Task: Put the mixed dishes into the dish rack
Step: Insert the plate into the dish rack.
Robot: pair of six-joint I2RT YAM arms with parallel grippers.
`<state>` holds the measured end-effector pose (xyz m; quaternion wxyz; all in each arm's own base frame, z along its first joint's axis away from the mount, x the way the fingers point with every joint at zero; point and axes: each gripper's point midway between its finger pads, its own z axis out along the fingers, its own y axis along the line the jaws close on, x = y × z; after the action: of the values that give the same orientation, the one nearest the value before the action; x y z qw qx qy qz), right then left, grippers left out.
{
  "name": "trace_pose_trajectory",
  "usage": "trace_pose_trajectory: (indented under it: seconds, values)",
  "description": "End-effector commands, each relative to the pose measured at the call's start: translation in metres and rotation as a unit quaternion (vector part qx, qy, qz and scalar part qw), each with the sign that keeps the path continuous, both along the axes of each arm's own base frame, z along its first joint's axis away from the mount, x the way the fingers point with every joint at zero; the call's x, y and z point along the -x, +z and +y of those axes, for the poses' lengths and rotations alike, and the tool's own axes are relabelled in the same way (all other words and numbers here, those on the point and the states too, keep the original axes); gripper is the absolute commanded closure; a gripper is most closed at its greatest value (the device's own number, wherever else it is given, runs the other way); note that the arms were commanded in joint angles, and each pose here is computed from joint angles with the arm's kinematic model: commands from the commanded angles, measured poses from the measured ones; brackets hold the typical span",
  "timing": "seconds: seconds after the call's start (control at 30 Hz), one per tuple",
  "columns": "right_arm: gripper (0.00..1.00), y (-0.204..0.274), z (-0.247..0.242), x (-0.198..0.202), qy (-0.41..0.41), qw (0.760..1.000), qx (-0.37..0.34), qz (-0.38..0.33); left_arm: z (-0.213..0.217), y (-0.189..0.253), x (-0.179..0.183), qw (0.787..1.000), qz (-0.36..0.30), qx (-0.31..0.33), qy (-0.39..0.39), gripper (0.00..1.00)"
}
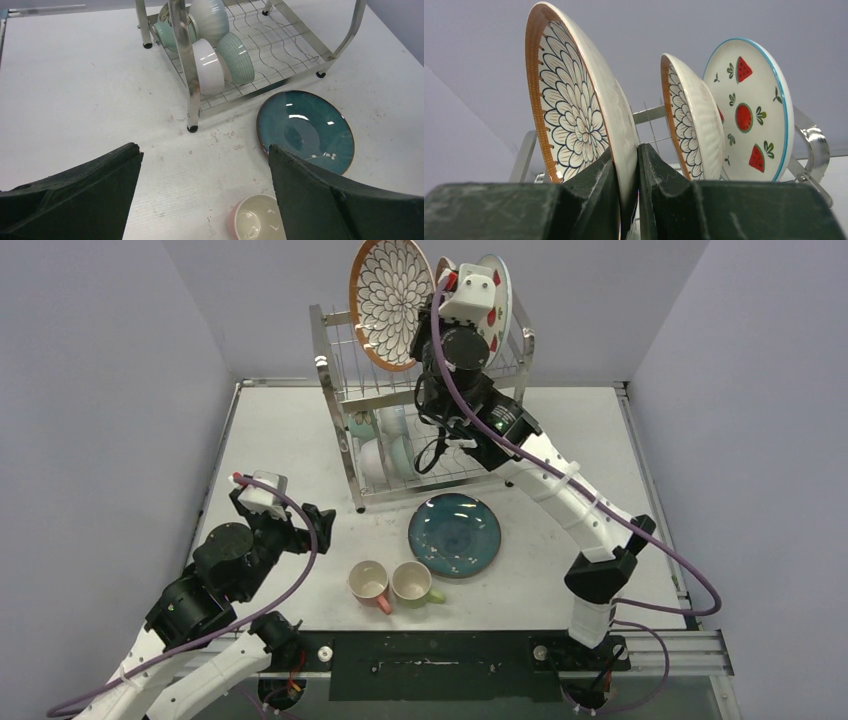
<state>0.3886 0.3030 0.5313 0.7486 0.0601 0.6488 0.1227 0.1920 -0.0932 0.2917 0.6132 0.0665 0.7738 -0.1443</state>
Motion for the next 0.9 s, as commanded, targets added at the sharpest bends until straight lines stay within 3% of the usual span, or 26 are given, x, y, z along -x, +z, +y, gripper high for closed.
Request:
trace_pose_trajectory:
  seconds: [0.0,0.4,0.87]
  values:
    - [1.00,0.085,-0.043,0.019,-0.061,0.983,-0.138,-0.103,-0.002,0.003,-0.001,1.000,-0.003,0.008,-0.003,0.03]
    - [1.00,0.059,-0.033,-0.008,-0.144,0.982,-0.078,-0.094,-0.002,-0.001,-0.004,1.000,0.004,0.010,0.000,0.03]
    - [1.00,0.042,-0.026,-0.020,-0.183,0.979,-0.017,-0.087,-0.002,-0.006,-0.014,1.000,0.018,0.019,0.001,0.03]
